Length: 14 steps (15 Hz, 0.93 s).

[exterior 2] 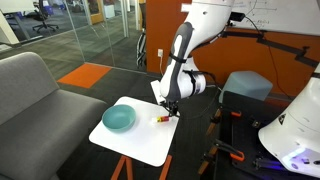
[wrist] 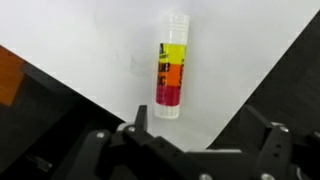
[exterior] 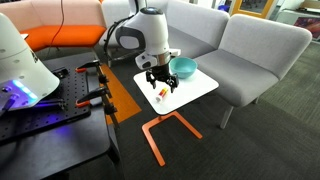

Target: Remove the glue stick from the bowl

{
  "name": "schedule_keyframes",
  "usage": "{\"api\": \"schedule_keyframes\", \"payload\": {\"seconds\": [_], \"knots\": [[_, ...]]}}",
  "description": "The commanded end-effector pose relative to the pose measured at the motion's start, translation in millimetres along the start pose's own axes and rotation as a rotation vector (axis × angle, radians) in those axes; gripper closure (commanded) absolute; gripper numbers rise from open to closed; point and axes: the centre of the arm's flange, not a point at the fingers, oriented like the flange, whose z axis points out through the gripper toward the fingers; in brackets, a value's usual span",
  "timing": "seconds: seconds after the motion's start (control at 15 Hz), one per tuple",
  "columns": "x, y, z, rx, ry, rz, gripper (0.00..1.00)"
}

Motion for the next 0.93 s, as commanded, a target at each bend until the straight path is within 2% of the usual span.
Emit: {"api": "schedule_keyframes", "payload": {"seconds": [0.0,0.4,0.8,0.87], "knots": [[-5.8,2.2,-32.9,0.054,0.020,-0.034,0.00],[-9.4,-0.3,-75.7,0.044,0.025,-0.048,0.00],[-13.3,1.6,-90.8,0.038,0.017,-0.060,0.00],[-16.0,1.5,-92.2,0.040,0.037,-0.050,0.00]]}}
